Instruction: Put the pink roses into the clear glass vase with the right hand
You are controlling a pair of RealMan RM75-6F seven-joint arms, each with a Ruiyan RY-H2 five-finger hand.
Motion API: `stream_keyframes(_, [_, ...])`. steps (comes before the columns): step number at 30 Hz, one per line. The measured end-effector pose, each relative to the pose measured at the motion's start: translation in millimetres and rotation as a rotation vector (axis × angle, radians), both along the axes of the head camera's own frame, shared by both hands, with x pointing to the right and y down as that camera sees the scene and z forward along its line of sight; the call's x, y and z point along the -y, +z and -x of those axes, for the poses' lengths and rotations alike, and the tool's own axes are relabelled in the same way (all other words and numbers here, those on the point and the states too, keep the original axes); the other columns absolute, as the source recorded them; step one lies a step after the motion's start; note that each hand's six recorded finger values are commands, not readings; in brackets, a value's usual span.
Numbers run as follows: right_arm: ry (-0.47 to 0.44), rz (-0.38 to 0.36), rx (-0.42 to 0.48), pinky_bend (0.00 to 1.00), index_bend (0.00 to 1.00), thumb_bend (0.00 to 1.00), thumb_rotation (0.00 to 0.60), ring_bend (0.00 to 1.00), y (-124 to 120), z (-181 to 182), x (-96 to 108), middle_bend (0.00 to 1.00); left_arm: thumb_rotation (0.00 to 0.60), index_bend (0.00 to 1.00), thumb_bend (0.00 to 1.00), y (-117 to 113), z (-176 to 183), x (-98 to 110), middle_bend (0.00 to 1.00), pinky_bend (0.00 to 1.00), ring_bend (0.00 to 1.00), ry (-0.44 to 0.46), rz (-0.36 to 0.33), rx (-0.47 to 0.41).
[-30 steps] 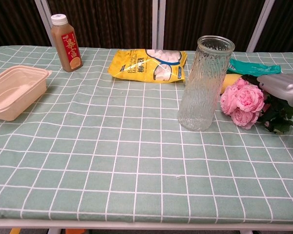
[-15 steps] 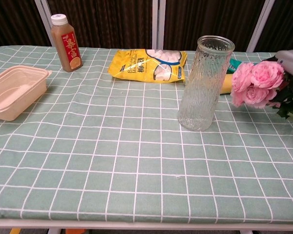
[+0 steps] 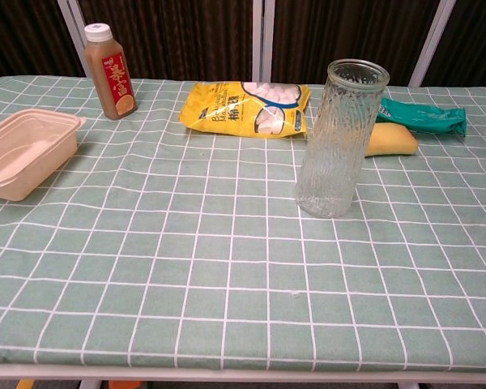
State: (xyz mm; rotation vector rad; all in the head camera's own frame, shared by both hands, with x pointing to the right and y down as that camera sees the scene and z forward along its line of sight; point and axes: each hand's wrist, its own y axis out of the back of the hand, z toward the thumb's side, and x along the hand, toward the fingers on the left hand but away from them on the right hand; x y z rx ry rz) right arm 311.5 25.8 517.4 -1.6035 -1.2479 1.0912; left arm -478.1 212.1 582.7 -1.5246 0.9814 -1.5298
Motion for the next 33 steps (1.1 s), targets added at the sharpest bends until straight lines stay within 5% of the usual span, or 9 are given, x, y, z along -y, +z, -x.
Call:
stream_keyframes(9, [-0.024,-0.055,0.293,0.07,0.42,0.25,0.600,0.20,-41.8,37.4,14.9,0.51,0.600,0.07,0.09,0.1,-2.2,0.3,0.00,0.10,0.00,0.013,-0.015,0.000])
stream_keyframes(24, [-0.007,-0.003,0.852,0.09,0.42,0.25,0.600,0.20,-39.0,85.8,7.3,0.52,0.600,0.07,0.09,3.9,2.3,-0.9,0.00,0.10,0.00,0.004,-0.007,0.007])
stream_keyframes(33, [0.079,0.105,1.068,0.10,0.42,0.25,0.600,0.20,-17.5,95.5,4.5,0.52,0.600,0.07,0.09,2.3,9.2,-1.4,0.00,0.10,0.00,-0.012,-0.011,0.011])
